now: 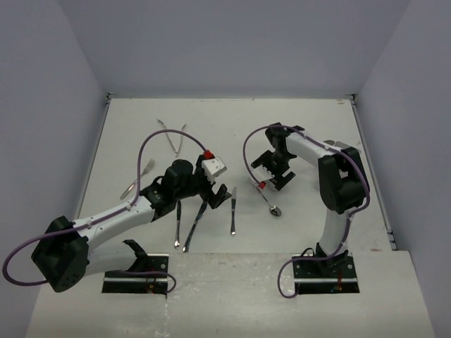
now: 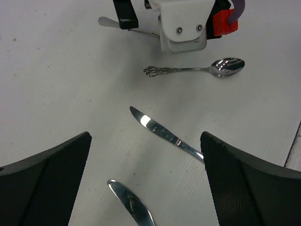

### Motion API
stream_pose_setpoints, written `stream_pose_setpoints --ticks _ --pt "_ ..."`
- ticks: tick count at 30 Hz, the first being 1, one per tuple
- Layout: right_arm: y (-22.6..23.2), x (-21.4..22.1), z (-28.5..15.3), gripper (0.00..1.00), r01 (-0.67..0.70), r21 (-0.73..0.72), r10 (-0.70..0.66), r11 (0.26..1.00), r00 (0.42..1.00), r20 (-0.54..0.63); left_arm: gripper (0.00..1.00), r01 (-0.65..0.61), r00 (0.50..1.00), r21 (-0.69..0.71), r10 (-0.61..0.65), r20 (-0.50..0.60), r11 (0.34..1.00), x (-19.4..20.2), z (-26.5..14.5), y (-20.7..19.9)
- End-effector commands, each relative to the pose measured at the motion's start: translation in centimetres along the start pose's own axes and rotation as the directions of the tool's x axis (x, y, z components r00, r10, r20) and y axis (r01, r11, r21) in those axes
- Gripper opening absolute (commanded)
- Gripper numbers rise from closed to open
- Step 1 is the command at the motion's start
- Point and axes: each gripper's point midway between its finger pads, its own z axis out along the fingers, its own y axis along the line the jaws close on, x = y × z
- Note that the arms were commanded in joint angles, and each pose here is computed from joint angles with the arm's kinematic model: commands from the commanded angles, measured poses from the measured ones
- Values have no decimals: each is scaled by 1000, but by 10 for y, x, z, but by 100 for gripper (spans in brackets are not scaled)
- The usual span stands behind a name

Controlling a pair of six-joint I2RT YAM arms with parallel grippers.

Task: Sort the eating utensils into containers

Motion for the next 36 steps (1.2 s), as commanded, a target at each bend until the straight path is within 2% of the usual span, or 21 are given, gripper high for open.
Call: stream_pose_setpoints --ticks 1,5,11,16,19,21,24,25,27,31,32,36 --pt "-18 -5 -4 91 322 -8 -322 947 946 18 100 7 1000 -22 -6 23 1000 -1 2 3" --pt "-3 -15 -2 84 371 -64 -366 926 927 77 100 15 1000 -31 -15 2 999 5 7 5" --pt "4 -21 -1 85 399 -94 -390 912 915 106 100 20 1000 -39 -21 -21 999 12 11 8" --pt "9 -23 -1 86 485 -124 -471 866 873 122 100 27 999 -39 -28 -18 999 15 15 8" --pt "6 -21 -1 86 480 -114 -469 870 877 106 100 28 999 -48 -29 -21 998 15 15 10" --pt "0 -19 -1 88 422 -90 -416 902 906 80 100 27 999 -51 -29 -22 998 15 15 10" --pt "-28 -15 -8 91 319 29 -320 947 947 26 100 25 1000 -53 -26 -13 998 11 16 11" --pt "-37 -20 -11 99 306 81 -310 948 950 33 100 25 1000 -54 -25 -10 998 9 16 11" --pt "-48 -25 -19 99 241 135 -251 961 966 62 100 24 1000 -60 -25 -9 998 7 16 12" --pt "-68 -41 -43 99 59 259 -112 964 974 197 100 19 1000 -75 -20 -14 997 4 15 15" --pt "-77 -51 -56 99 0 303 -83 953 962 261 100 17 1000 -77 -17 -10 997 1 15 16" --pt "-89 -59 -95 99 -126 419 -43 899 927 372 100 5 1000 -91 -4 3 996 -6 10 18"
